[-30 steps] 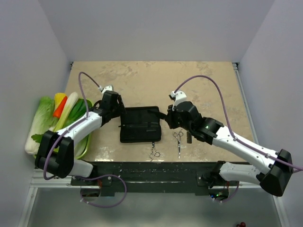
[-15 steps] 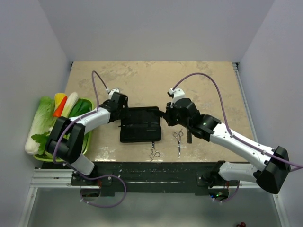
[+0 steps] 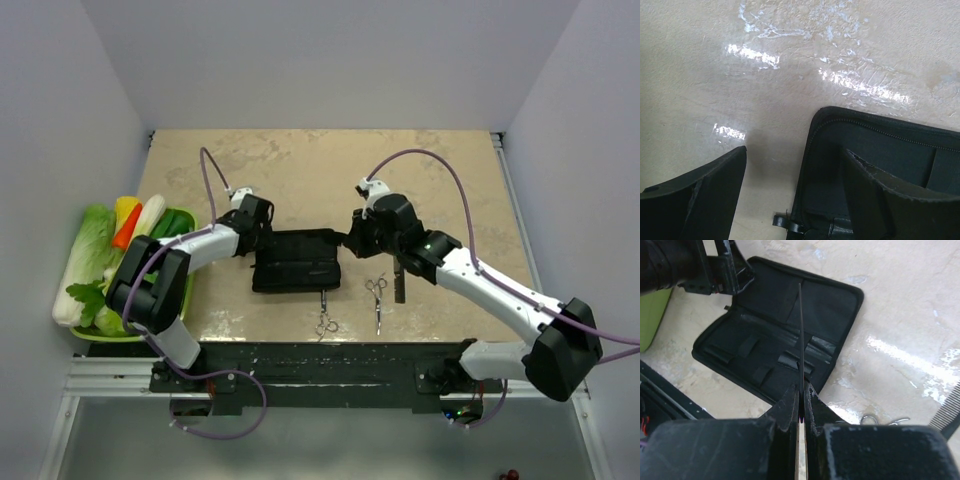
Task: Sort the hair-cutting tools
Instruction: Place the comb in the hairdressing tool bag.
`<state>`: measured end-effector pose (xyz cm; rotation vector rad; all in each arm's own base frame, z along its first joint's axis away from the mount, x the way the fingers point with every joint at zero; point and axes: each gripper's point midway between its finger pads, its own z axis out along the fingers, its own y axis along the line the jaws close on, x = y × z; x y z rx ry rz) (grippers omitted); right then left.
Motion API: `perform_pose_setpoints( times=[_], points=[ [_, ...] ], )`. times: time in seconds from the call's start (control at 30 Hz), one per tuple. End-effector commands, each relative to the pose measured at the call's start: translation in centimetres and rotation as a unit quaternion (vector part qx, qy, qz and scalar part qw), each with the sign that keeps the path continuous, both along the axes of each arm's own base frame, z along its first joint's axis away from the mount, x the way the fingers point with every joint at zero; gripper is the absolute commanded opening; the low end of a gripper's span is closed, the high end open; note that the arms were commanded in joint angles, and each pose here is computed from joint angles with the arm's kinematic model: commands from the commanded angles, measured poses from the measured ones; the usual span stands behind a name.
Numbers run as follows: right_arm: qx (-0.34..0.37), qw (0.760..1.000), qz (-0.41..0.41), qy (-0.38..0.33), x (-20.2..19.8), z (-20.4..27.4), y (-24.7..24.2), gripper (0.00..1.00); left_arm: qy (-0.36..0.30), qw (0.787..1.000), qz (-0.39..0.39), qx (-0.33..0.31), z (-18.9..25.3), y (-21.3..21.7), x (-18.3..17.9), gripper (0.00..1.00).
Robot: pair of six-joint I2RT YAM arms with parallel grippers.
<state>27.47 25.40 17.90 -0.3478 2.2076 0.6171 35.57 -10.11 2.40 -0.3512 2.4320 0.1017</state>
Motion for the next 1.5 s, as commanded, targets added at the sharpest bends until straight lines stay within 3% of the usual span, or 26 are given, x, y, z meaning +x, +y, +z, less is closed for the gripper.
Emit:
perform_pose_setpoints(
  times=[0.0, 0.47, 0.8, 1.07, 1.47],
  points=[
    [0.043, 0.998, 0.045, -0.008, 0.7, 1.6, 1.9, 0.00, -0.007, 1.000, 0.019, 0.013, -0.4, 0.4, 0.5, 0.80],
    [0.078, 0.993, 0.046, 0.070, 2.6, -1.8, 0.7, 0.00, -0.040, 0.999, 0.024, -0.019, 1.0, 0.6, -1.5, 0.80],
    [0.062, 0.991, 0.031, 0.116, 3.4, -4.4, -0.3, 0.00, -0.061, 0.997, 0.021, -0.038, 1.9, 0.3, -1.9, 0.80],
    [0.061, 0.984, 0.012, 0.166, 3.5, -7.7, -2.4, 0.00, -0.063, 0.997, 0.016, -0.037, 1.5, 0.2, -2.0, 0.80],
    [0.072, 0.967, 0.039, 0.240, 4.1, -11.3, -0.9, 0.00, -0.068, 0.997, 0.018, -0.025, 1.5, 0.5, -2.3, 0.80]
  ],
)
